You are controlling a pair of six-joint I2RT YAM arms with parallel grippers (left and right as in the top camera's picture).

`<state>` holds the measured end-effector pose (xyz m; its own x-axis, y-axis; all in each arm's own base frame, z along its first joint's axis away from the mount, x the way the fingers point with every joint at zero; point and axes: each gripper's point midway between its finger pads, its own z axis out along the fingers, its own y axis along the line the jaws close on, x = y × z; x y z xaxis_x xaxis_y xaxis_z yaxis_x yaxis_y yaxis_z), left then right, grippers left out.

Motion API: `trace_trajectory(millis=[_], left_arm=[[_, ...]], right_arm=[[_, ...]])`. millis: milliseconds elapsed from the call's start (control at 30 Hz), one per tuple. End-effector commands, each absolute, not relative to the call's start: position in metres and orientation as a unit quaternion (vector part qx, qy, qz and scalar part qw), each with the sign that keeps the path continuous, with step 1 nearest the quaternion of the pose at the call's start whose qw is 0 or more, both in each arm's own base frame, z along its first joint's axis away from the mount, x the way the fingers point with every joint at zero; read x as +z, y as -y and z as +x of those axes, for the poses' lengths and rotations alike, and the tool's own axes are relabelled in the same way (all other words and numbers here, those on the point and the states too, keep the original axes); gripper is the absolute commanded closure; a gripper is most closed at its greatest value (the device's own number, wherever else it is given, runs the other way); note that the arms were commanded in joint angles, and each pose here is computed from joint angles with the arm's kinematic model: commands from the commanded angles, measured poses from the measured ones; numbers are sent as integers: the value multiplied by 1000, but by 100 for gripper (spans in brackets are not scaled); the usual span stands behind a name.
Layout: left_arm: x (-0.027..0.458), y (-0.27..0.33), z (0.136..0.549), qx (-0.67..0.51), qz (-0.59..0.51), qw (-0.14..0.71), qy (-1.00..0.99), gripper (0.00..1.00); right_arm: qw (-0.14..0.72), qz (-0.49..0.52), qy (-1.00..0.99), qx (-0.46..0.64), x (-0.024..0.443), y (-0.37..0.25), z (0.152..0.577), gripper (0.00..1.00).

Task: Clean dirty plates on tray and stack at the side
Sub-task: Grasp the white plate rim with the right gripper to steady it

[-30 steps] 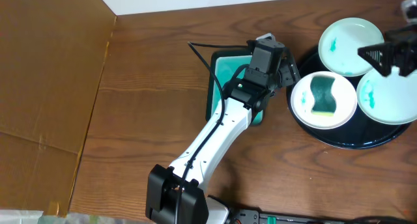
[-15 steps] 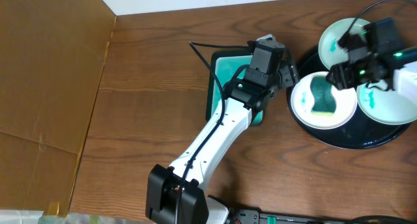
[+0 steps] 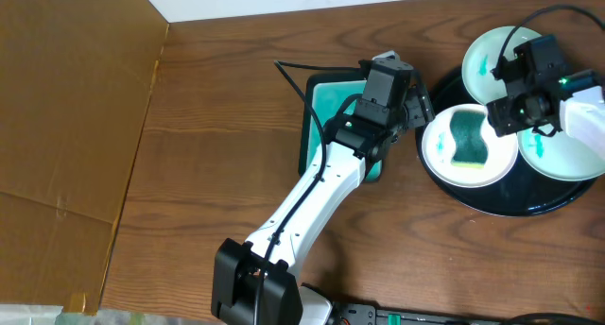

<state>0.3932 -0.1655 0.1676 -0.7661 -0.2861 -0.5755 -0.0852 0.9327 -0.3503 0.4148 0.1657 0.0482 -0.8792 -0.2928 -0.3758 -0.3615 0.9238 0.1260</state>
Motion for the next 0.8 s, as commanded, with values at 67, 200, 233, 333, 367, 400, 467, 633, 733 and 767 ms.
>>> trace_trajectory(millis=[67, 200, 233, 333, 367, 400, 467, 633, 733, 767], left_arm=[[166, 161, 393, -143, -96, 329, -929, 25], [166, 162, 393, -143, -96, 329, -928, 25], [166, 161, 393, -143, -96, 329, -929, 25], [166, 161, 393, -143, -96, 329, -929, 25], [166, 162, 393, -143, -96, 329, -928, 25], [166, 162, 393, -143, -96, 329, -928, 25], [166, 161, 393, -143, -96, 329, -929, 25], [166, 162, 393, -143, -96, 329, -928, 24], [166, 162, 393, -143, -96, 329, -928, 25], [166, 162, 393, -143, -96, 329, -928, 24]], right_arm=[[160, -170, -968, 96, 32, -164, 416, 36], [155, -173, -967, 100, 30, -164, 414, 34], [152, -174, -967, 107, 30, -167, 412, 33], [147, -180, -966, 115, 30, -169, 410, 34], [148, -184, -965, 114, 30, -169, 410, 34], [150, -188, -964, 114, 30, -169, 411, 34], [160, -192, -962, 114, 32, -171, 415, 34], [158, -188, -963, 115, 32, -170, 414, 32], [141, -180, -966, 119, 29, -170, 407, 29], [136, -180, -967, 119, 28, -170, 404, 29]])
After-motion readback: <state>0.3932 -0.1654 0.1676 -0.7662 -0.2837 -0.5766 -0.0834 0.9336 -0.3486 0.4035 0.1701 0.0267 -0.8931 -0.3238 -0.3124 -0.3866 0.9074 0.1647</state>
